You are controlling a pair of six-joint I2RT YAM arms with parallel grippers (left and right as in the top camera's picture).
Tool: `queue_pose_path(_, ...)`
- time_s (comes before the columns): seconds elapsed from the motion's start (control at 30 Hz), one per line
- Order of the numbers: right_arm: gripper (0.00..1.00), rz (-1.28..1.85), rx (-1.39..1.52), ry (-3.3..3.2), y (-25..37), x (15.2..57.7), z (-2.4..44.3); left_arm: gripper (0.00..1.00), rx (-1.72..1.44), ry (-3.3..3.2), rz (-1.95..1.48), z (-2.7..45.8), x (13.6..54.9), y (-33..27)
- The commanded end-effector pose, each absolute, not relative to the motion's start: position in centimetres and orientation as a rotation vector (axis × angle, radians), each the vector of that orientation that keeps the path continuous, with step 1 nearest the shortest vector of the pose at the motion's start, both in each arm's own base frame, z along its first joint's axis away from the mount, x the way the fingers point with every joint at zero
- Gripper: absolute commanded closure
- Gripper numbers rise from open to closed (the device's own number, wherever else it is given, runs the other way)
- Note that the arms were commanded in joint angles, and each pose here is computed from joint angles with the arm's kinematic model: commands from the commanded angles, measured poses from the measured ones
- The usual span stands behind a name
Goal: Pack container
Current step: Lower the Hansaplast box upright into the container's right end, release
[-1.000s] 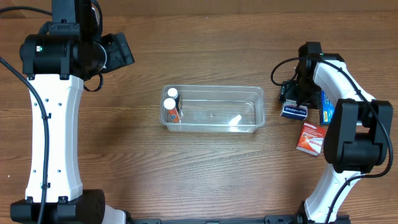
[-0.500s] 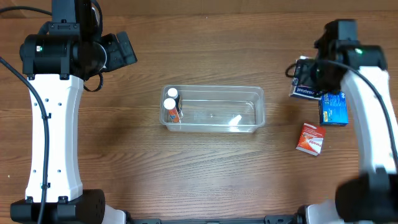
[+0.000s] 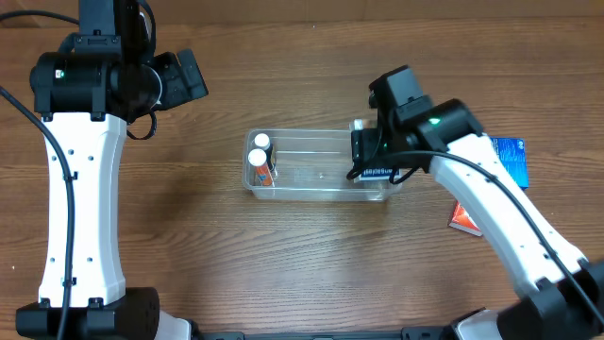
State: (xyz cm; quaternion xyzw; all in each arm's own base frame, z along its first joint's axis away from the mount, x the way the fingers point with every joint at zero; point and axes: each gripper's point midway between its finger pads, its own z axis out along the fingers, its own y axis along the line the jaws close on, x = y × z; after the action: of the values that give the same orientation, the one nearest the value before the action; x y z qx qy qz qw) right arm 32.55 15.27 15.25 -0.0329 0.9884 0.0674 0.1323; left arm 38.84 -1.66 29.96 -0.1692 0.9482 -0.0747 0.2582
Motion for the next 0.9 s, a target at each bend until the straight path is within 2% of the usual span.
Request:
queue_pose_path(0.0,0.19,0.159,-0.065,2.915,15.1,32.4,12.5,0.02,-0.451,2.549,-0.201,30.8,38.8,-1.4)
queue_pose_path(0.23,0.19,0.124,-0.065,2.975,15.8,33.8,8.2,0.02,-0.452,2.550,-0.201,30.7,38.8,-1.4)
queue_pose_path(0.4,0.20,0.128,-0.063,2.945,15.9,34.5,8.3,0.02,-0.453,2.557,-0.199,30.6,38.6,-1.4)
queue_pose_path(0.6,0.20,-0.036,-0.005,2.878,14.0,35.8,8.6,0.02,-0.452,2.558,-0.199,30.6,38.6,-1.4)
queue_pose_path(0.7,0.13,-0.036,-0.003,2.863,14.0,36.1,8.7,0.02,-0.453,2.557,-0.199,30.6,38.6,-1.4)
queue_pose_path(0.73,0.00,-0.038,-0.005,2.868,14.0,36.0,8.7,0.02,-0.453,2.557,-0.199,30.6,38.6,-1.4)
queue_pose_path(0.87,0.00,-0.045,-0.006,2.878,13.9,35.8,8.6,0.02,-0.453,2.557,-0.199,30.6,38.6,-1.4)
